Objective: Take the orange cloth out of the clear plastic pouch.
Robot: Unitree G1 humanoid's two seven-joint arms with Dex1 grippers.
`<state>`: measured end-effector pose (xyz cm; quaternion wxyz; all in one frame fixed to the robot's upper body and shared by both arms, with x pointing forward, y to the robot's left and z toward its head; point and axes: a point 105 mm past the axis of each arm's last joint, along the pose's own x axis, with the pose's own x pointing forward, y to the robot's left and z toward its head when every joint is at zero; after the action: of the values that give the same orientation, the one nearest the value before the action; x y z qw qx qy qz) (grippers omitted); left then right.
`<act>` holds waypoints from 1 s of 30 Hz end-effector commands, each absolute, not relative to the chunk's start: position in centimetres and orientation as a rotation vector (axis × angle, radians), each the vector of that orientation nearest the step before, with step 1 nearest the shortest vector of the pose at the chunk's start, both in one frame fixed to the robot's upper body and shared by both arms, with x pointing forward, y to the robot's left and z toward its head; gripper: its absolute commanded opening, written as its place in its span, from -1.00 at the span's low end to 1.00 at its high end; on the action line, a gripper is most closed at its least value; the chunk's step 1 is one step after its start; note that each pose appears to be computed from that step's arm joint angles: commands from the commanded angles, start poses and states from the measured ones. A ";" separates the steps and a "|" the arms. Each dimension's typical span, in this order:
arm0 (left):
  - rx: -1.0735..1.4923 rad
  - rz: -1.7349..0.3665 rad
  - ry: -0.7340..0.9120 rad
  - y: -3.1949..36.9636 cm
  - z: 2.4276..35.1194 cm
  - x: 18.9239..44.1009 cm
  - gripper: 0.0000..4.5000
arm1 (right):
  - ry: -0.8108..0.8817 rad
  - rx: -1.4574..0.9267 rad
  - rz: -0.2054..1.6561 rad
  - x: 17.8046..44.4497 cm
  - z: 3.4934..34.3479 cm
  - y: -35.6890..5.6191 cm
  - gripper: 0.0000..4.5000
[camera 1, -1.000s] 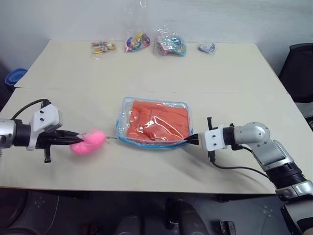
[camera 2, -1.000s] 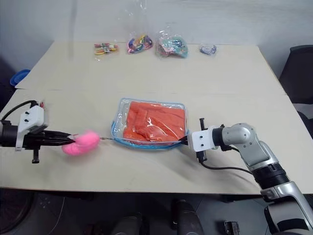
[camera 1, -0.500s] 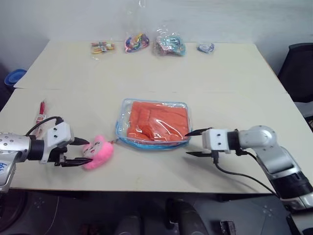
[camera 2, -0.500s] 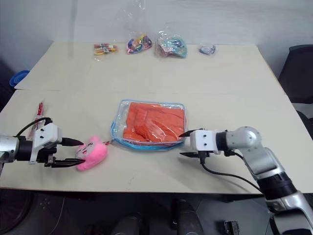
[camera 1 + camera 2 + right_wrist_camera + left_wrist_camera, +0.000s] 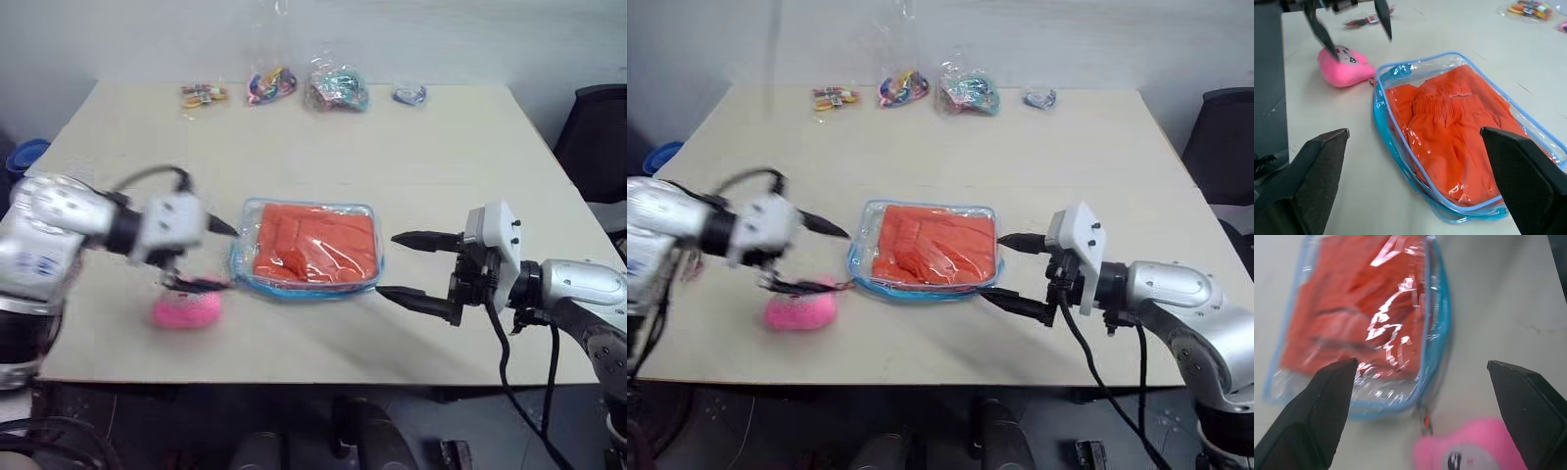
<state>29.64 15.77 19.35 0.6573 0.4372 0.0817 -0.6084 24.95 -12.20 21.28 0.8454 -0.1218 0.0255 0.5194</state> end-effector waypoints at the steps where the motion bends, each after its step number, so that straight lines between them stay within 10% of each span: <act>1: 1.192 -1.315 0.124 15.7 18.5 31.1 1.00 | 0.027 -0.265 1.071 23.8 21.3 -11.3 0.99; 12: 1.212 -1.167 -0.004 15.6 17.8 33.7 1.00 | 0.036 -0.252 1.000 23.7 20.2 -11.3 0.99; 28: 0.707 -1.241 0.078 13.2 17.9 30.7 -0.98 | 0.081 -0.312 1.005 23.2 18.1 -12.1 1.00; 30: 0.621 -1.207 0.126 12.6 17.6 30.6 -0.98 | 0.083 -0.332 1.013 23.2 17.8 -11.9 1.00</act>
<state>30.78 13.03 16.46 0.7567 0.3124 0.0623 -0.5709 23.57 -12.27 17.39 0.8681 -0.1372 0.0543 0.4739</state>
